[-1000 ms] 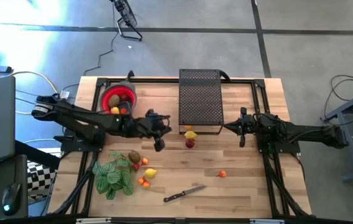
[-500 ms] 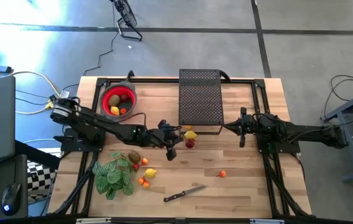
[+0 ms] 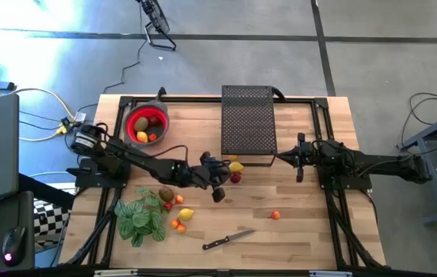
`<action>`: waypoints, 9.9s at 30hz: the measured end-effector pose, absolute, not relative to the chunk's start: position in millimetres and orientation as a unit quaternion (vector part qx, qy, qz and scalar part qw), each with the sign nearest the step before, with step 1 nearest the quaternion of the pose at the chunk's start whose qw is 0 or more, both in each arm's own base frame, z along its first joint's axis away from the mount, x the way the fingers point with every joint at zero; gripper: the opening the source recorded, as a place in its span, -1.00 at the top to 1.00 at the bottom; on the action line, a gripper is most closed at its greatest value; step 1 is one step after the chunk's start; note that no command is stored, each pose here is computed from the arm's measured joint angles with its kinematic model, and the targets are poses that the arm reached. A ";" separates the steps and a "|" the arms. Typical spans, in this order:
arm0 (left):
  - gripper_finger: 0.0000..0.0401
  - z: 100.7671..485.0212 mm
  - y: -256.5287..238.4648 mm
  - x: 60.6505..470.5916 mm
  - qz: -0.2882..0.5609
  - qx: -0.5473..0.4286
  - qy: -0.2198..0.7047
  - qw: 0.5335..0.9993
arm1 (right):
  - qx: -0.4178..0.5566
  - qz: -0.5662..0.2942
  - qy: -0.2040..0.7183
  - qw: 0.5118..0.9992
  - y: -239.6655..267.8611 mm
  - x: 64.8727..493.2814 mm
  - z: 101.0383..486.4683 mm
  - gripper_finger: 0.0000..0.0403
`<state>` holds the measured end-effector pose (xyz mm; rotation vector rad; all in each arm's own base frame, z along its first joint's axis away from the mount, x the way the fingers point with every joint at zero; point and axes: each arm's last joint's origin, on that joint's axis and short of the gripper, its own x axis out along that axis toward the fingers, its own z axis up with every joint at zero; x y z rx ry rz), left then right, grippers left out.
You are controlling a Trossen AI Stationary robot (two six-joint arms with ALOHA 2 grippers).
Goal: Pick & Place Fruit
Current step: Put the red Pomegranate into the strainer bowl
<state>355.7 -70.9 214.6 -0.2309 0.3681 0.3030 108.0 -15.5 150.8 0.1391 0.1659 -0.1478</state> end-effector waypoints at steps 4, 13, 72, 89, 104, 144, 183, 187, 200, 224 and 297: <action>0.87 218.5 -73.2 356.3 0.176 -0.100 0.155 0.967 | 0.070 -0.069 0.082 0.992 -15.2 108.1 150.9 0.99; 0.89 221.5 -81.2 364.8 0.198 -0.092 0.144 0.965 | 0.072 -0.048 0.068 0.994 -14.1 108.5 153.7 0.99; 0.46 218.0 -99.8 421.1 0.280 -0.226 0.340 0.869 | 0.095 -0.025 0.061 0.993 -12.8 109.0 155.3 0.99; -0.68 198.3 -94.7 428.1 0.287 -0.224 0.357 0.860 | 0.088 -0.025 0.065 0.994 -12.8 108.9 154.5 0.99; -0.68 199.1 -98.2 430.7 0.234 -0.223 0.377 0.868 | 0.088 -0.025 0.065 0.994 -12.7 108.9 154.7 0.99; -0.68 163.8 -116.3 423.8 0.383 -0.260 0.316 0.828 | 0.085 -0.025 0.064 0.994 -12.7 108.9 154.8 0.99; -0.68 148.0 -85.2 445.3 0.375 -0.232 0.308 0.843 | 0.084 -0.025 0.065 0.994 -12.8 108.9 154.7 0.99; -0.68 144.9 -85.6 446.7 0.374 -0.236 0.306 0.843 | 0.084 -0.025 0.065 0.994 -12.8 108.9 154.7 0.99; -0.68 145.1 -85.1 446.4 0.375 -0.231 0.308 0.843 | 0.084 -0.025 0.067 0.994 -12.8 108.8 154.2 0.99; -0.62 145.3 -83.2 447.2 0.378 -0.239 0.303 0.842 | 0.084 -0.025 0.068 0.994 -12.8 108.8 154.2 0.99; -0.12 275.5 -105.9 371.0 0.297 -0.239 0.356 0.854 | 0.084 -0.025 0.066 0.994 -12.8 108.7 154.4 0.99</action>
